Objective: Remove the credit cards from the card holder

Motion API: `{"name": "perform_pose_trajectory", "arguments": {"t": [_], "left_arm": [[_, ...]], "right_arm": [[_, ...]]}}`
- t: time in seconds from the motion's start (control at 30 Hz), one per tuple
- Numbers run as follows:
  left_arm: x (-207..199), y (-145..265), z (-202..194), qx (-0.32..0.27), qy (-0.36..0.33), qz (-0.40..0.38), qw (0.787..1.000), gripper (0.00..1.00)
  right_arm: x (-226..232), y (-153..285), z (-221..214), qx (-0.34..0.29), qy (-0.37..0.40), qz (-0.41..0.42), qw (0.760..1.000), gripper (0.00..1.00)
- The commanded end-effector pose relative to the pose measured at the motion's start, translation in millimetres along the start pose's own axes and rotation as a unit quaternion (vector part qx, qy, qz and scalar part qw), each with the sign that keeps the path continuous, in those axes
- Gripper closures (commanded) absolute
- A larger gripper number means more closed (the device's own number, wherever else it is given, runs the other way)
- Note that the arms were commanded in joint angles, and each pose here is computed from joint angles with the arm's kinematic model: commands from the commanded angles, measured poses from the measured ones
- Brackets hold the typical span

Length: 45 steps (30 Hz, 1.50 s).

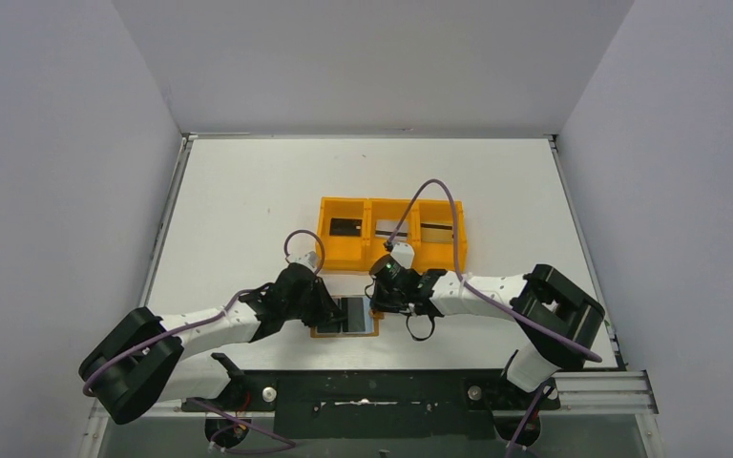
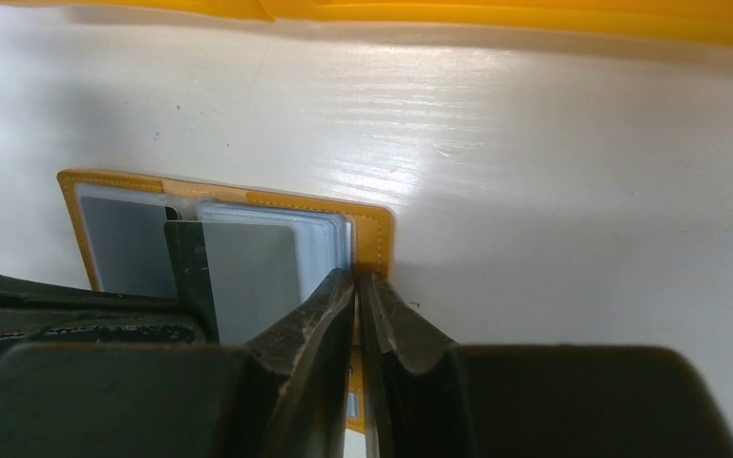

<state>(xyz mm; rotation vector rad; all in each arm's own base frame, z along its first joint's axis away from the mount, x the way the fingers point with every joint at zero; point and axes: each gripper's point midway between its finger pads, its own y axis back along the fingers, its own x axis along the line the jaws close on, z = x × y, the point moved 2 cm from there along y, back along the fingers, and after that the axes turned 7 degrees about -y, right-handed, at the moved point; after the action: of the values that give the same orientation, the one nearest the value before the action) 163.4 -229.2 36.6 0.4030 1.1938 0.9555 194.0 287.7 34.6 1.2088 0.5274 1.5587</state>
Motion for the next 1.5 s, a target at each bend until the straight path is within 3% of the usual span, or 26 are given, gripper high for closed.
{"name": "perform_pose_trajectory", "arguments": {"t": [0.0,0.27,0.47,0.8,1.1,1.33,1.47], "left_arm": [[1.3,2.7,2.1,-0.003,-0.015,0.011,1.0,1.0],[-0.9,3.1,2.8,-0.003,-0.018,0.007,1.0,1.0],[-1.6,3.5,3.4,-0.004,-0.018,0.006,1.0,1.0],[-2.3,6.8,6.6,-0.01,-0.02,0.011,1.0,1.0],[-0.6,13.0,13.0,-0.03,-0.01,0.022,0.999,1.0],[-16.6,11.3,12.9,-0.03,0.003,-0.031,0.999,0.79],[-22.9,7.8,9.9,-0.023,0.018,-0.06,0.998,0.75]], "right_arm": [[10.3,6.4,10.6,-0.023,0.019,0.001,1.0,0.88],[40.3,22.9,21.2,-0.043,0.036,0.052,0.997,0.85],[51.6,13.2,11.8,-0.021,0.043,0.078,0.996,0.84],[3.4,-14.4,-10.4,0.014,0.024,-0.042,0.999,0.94],[-9.1,-13.8,-11.9,0.01,0.011,-0.068,0.998,0.95],[-6.2,-15.2,-12.2,0.013,0.011,-0.061,0.998,0.95],[-5.6,-15.6,-12.1,0.016,0.009,-0.058,0.998,0.95]]}}
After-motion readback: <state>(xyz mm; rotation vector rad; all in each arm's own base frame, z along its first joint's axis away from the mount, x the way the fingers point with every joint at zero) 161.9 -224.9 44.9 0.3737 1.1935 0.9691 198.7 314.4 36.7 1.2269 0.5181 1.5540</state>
